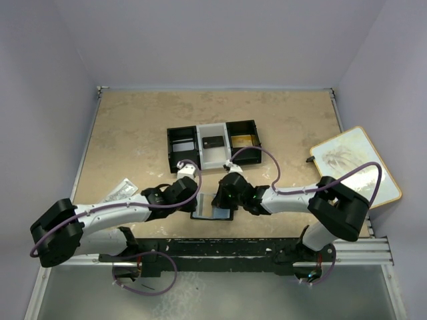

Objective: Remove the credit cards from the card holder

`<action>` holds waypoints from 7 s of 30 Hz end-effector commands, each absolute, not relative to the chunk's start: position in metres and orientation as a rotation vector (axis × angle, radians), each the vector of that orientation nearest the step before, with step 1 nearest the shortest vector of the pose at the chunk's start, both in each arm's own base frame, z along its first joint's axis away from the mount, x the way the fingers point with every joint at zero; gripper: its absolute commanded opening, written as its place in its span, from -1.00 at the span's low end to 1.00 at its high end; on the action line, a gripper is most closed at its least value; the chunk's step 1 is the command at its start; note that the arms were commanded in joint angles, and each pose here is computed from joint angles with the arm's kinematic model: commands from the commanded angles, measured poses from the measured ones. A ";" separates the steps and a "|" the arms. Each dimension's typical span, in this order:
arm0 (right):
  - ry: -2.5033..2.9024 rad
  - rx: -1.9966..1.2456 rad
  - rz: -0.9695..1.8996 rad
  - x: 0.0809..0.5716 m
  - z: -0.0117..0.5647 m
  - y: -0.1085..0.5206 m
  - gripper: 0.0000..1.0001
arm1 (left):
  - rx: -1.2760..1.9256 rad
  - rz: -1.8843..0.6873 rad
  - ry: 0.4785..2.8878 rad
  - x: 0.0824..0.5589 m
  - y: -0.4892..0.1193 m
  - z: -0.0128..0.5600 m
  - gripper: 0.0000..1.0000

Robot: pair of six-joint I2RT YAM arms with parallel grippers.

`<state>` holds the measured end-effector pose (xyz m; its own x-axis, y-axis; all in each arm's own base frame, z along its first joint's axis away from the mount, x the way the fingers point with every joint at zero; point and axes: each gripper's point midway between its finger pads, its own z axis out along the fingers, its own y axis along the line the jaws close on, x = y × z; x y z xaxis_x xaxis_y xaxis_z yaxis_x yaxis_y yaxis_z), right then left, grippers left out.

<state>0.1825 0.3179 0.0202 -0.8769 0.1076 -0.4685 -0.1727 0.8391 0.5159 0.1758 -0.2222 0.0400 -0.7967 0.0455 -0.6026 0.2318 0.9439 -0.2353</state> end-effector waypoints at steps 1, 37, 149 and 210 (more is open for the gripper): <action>2.609 -0.022 0.682 0.166 -0.007 0.295 -0.94 | 0.130 -0.473 2.399 0.185 -0.233 0.063 -0.54; 2.657 0.081 0.573 0.160 -0.026 0.272 -1.00 | 0.077 -0.612 2.435 0.176 -0.251 0.047 -0.37; 2.635 0.067 0.563 0.168 -0.025 0.277 -0.95 | 0.165 -0.368 2.468 0.174 -0.252 0.060 -0.17; 2.638 0.061 0.549 0.169 -0.028 0.277 -0.94 | 0.177 -0.541 2.400 0.169 -0.283 0.088 -0.41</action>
